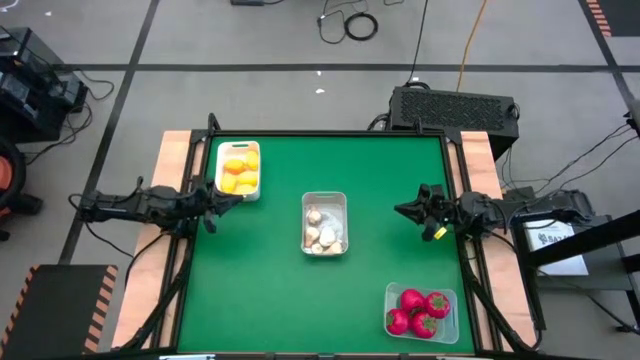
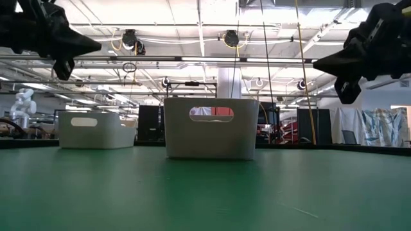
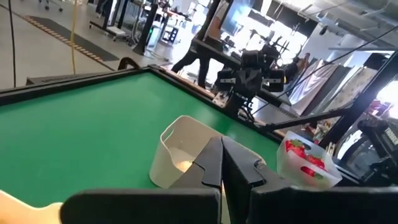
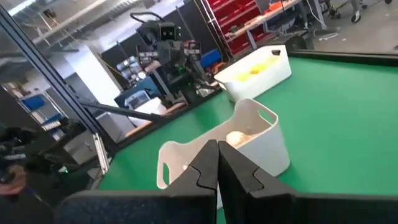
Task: Sort produce into baskets
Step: Return to Home Position
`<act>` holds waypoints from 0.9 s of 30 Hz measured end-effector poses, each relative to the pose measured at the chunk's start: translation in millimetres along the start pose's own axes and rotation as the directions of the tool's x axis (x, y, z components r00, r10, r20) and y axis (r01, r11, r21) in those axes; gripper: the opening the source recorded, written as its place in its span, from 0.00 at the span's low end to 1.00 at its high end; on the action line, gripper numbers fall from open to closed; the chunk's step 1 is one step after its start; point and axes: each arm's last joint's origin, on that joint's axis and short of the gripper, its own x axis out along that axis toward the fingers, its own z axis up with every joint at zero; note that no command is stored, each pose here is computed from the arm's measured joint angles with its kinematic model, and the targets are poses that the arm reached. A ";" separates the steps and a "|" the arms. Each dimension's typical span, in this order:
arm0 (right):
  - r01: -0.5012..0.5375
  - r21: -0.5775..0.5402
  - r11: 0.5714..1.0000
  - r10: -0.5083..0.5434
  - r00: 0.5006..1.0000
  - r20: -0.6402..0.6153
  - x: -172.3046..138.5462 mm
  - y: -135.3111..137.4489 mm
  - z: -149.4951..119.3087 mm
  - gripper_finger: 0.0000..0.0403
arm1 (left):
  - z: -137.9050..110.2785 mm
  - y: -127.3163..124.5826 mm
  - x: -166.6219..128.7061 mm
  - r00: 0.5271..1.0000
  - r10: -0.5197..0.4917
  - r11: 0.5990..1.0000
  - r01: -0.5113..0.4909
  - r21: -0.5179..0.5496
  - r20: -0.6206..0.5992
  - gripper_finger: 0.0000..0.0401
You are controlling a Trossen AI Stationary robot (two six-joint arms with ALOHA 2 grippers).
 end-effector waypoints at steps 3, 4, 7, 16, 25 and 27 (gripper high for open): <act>0.002 -0.019 1.000 -0.002 1.000 -0.009 0.1 -0.4 -0.8 0.00 | -1.5 0.5 0.5 1.000 0.000 1.000 0.000 0.000 -0.006 0.01; 0.004 -0.030 1.000 -0.005 1.000 -0.012 0.1 -0.6 -1.1 0.00 | -1.2 0.3 0.5 1.000 -0.002 1.000 0.002 -0.001 -0.002 0.01; 0.022 -0.075 0.997 -0.024 0.999 -0.029 0.2 -2.0 -3.0 0.00 | -1.2 0.2 0.5 1.000 -0.007 1.000 0.007 -0.001 -0.004 0.01; 0.057 -0.108 0.993 -0.060 0.998 -0.032 0.4 -3.8 -4.5 0.00 | -1.8 -0.4 0.5 0.999 -0.030 0.999 0.030 0.024 -0.018 0.01; 0.051 -0.234 0.971 -0.062 0.997 -0.039 0.5 -4.0 -5.1 0.00 | -1.7 -0.2 0.5 1.000 -0.024 0.999 0.025 0.035 -0.016 0.04; 0.050 -0.278 0.959 -0.064 0.997 -0.043 0.5 -4.3 -5.5 0.00 | -1.9 -0.1 0.5 1.000 -0.023 0.999 0.023 0.036 -0.018 0.05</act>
